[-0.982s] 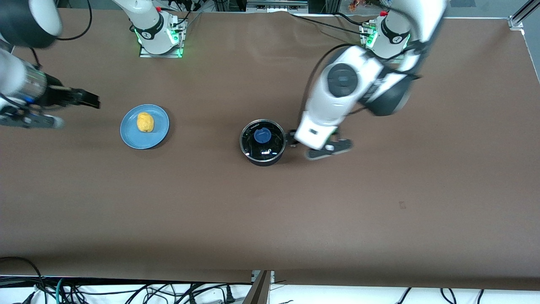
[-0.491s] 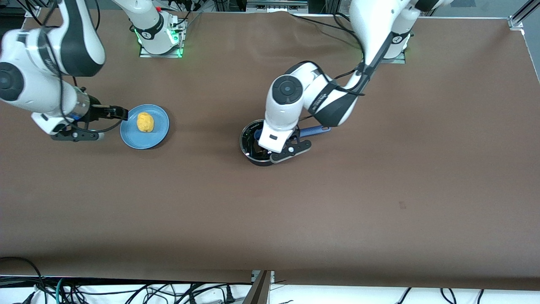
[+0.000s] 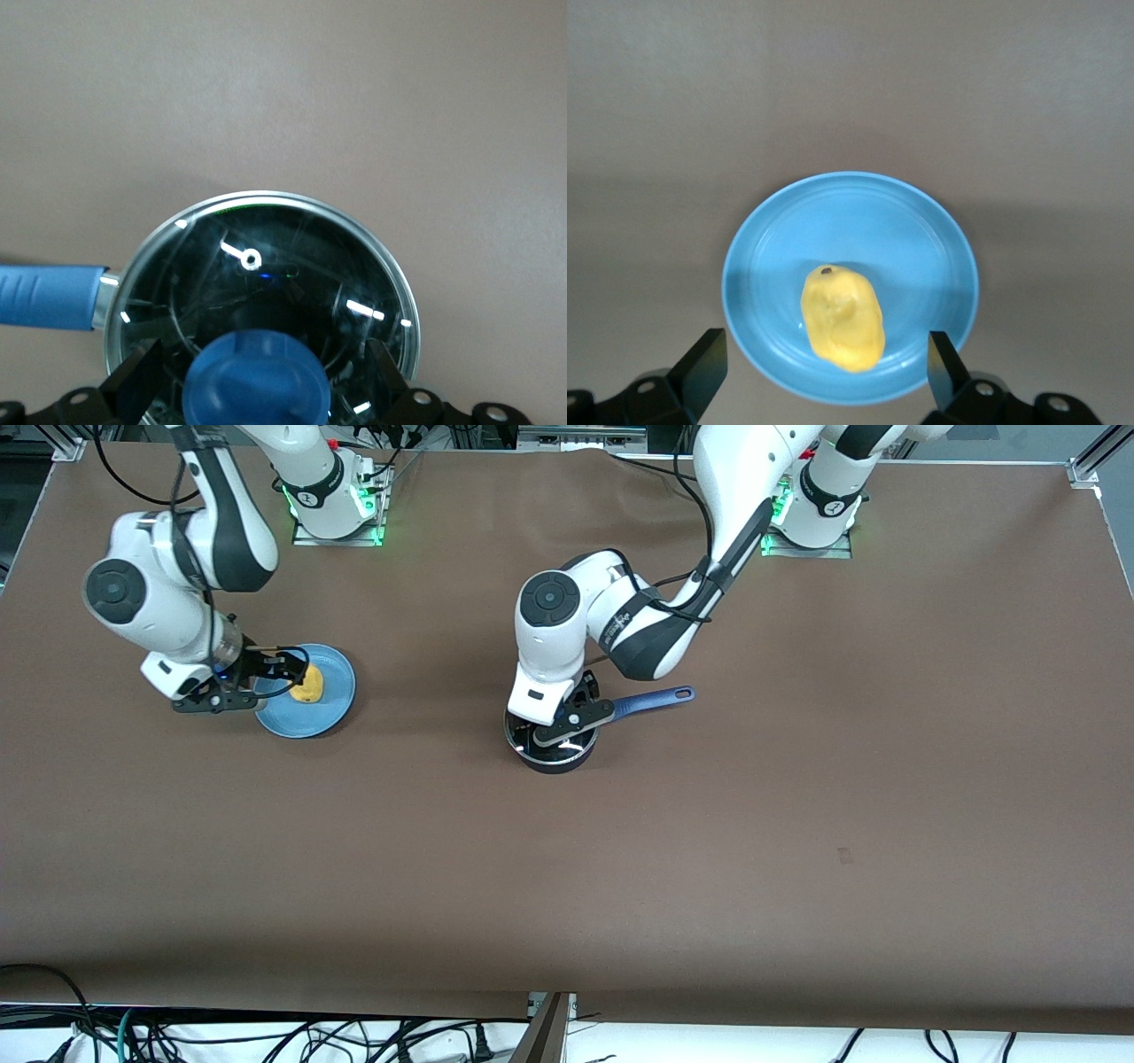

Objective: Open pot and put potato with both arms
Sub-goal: 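Grasp the lid knob with the left gripper while the right gripper grasps the potato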

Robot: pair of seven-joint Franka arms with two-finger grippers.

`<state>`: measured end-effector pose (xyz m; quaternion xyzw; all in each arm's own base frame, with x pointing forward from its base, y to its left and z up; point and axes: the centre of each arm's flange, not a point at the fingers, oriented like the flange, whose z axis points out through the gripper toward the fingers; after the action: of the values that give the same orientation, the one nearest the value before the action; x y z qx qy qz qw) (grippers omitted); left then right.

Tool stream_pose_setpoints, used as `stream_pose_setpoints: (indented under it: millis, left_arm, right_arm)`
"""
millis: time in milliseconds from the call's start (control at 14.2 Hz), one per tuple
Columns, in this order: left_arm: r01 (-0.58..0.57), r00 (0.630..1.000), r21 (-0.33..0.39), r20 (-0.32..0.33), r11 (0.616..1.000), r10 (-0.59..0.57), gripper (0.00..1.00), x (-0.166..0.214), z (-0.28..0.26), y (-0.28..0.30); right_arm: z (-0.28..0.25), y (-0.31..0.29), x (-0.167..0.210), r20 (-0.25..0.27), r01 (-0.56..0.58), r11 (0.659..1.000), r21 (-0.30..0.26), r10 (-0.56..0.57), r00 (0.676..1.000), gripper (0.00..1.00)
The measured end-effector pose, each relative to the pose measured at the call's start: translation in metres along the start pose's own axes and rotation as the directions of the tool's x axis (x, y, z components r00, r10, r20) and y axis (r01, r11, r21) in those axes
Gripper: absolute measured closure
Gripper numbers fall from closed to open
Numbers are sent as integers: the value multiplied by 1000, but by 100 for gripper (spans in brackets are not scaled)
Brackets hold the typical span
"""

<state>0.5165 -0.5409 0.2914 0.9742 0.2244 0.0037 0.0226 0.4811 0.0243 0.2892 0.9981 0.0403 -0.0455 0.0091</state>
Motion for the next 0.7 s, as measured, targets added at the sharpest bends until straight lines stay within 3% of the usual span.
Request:
stream_pose_setpoints:
  millis: [211, 351, 421, 561, 702]
  left_arm:
    - [16, 1000, 1, -1, 1000, -16, 0, -1, 1, 0]
    - [20, 1000, 3, -2, 1000, -20, 15, 0, 2, 0]
    - [20, 1000, 4, -1, 1000, -20, 15, 0, 2, 0]
    - [21, 1000, 7, -1, 1000, -21, 30, 0, 3, -1]
    - [22, 1000, 8, -1, 1000, -22, 34, 1, 3, -1]
  right_arm:
    - [45, -2, -22, -56, 33, 999, -1, -33, 998, 0]
    - [73, -2, -32, -73, 49, 999, -1, -49, 996, 0]
    - [83, -2, -35, -76, 51, 999, -2, -51, 996, 0]
    - [96, -2, -37, -74, 54, 999, -1, -54, 996, 0]
    - [98, -2, -37, -71, 55, 999, -1, -55, 996, 0]
